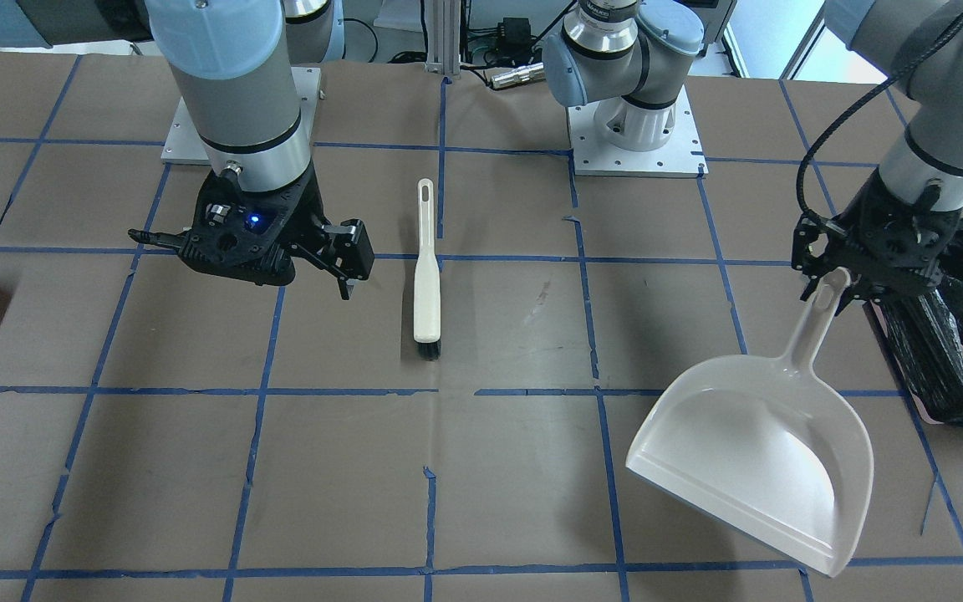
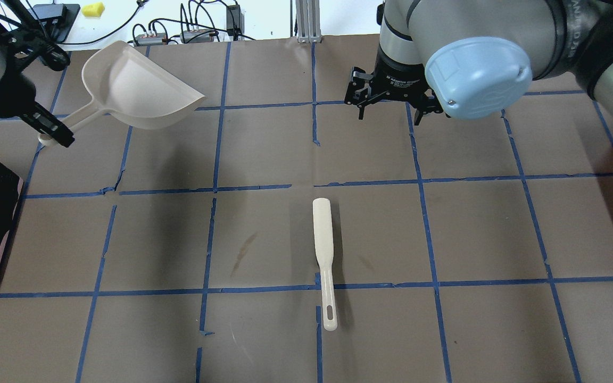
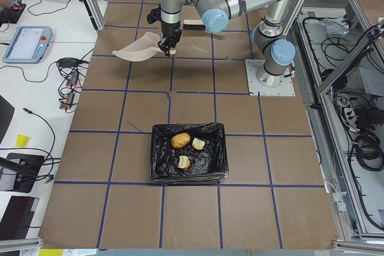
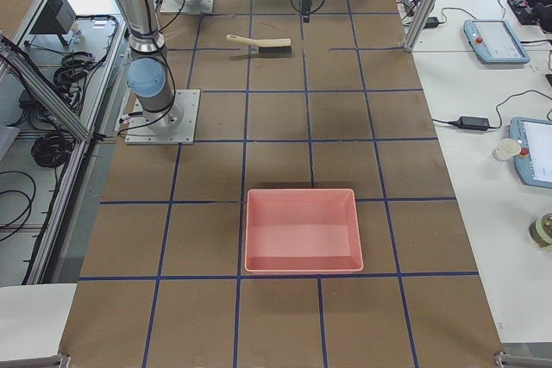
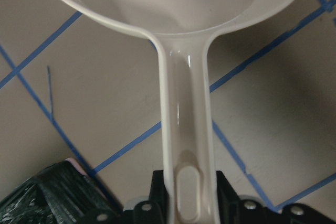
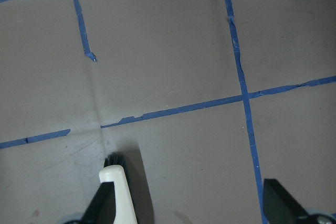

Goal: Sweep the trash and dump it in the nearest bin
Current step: 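Carry the empty dustpan back to the table center with the left gripper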

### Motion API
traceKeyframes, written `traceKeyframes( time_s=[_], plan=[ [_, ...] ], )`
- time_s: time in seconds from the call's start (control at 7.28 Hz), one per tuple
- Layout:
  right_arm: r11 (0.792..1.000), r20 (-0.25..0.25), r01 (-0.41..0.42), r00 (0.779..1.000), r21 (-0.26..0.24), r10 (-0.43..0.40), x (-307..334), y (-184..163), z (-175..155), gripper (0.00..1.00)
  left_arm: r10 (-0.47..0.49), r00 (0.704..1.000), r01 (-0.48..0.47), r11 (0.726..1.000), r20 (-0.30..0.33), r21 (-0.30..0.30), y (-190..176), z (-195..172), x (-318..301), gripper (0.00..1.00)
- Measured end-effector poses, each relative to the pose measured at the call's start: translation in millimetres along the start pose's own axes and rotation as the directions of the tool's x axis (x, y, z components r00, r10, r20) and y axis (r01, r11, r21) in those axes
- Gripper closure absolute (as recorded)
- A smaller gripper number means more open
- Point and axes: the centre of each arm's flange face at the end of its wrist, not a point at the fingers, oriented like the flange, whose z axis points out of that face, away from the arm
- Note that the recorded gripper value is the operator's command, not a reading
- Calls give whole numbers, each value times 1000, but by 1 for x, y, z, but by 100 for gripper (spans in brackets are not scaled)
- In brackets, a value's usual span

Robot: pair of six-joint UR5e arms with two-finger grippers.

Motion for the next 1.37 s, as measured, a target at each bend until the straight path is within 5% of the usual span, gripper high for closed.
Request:
traceKeyframes(
  time_s=[0.41, 0.82, 1.37],
  plan=[
    [996, -9, 85, 996, -16, -85, 35, -14, 5, 0, -184, 975, 185, 983, -124, 4, -35, 36, 60, 99],
    [990, -10, 136, 991, -24, -136, 41, -15, 8, 0, -259, 955, 257, 966, -142, -27, -74, 58, 126, 99],
    [990, -4, 139, 990, -25, -139, 41, -14, 9, 0, -343, 930, 349, 937, -135, 26, -131, 95, 209, 99]
  ],
)
